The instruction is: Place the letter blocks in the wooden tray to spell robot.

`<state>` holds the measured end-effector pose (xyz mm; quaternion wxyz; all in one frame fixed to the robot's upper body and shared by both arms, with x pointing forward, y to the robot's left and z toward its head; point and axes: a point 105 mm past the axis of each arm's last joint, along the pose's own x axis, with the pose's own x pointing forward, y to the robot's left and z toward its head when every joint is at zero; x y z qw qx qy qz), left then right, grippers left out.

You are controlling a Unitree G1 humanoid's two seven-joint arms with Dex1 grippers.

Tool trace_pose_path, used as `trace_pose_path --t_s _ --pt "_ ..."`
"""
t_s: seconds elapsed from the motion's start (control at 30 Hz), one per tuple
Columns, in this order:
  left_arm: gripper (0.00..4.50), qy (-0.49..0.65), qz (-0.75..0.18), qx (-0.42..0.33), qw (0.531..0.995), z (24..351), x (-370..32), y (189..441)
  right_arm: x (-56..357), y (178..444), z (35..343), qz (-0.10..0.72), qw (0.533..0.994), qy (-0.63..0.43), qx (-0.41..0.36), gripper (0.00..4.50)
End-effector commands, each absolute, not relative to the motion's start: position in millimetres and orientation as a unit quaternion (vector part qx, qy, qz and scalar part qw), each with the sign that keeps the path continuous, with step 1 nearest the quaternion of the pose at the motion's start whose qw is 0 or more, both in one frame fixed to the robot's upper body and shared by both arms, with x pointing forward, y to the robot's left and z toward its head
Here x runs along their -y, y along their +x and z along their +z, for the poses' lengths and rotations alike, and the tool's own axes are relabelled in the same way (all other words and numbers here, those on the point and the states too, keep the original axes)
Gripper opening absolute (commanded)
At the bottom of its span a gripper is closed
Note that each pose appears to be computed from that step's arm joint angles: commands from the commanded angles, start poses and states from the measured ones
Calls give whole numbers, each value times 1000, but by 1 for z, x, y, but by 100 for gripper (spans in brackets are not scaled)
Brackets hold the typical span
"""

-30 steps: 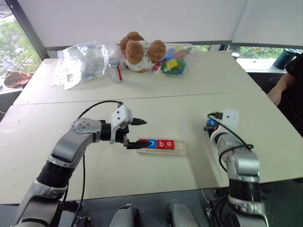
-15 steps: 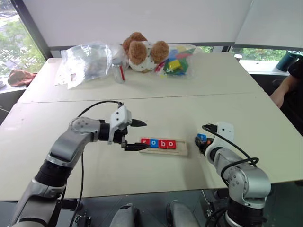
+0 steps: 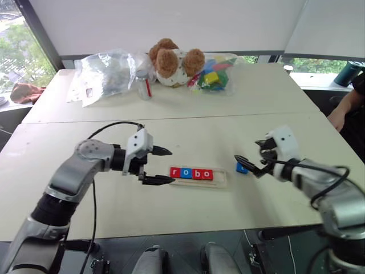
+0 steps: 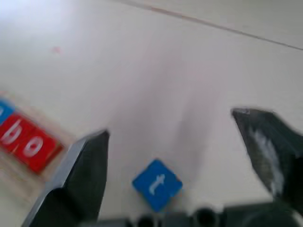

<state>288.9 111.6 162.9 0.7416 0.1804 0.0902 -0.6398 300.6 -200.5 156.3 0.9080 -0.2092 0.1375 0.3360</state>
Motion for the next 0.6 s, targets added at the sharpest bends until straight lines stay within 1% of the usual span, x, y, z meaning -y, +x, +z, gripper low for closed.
trace_pose_path --t_s 0.03,0.13,0.23,0.37,0.6 --pt "450 198 -647 -69 733 180 -113 286 218 298 142 443 848 -240 -165 443" --pt "450 203 -644 -71 734 181 -114 287 226 306 138 480 824 -240 -181 443" --pt "450 203 -640 -72 737 183 -115 286 233 316 132 495 810 -258 -183 443" --pt "450 202 -632 -77 744 182 -117 284 238 327 122 496 807 -264 -180 443" --pt "450 198 -619 -84 755 177 -121 284 233 328 111 508 806 -247 -179 443"
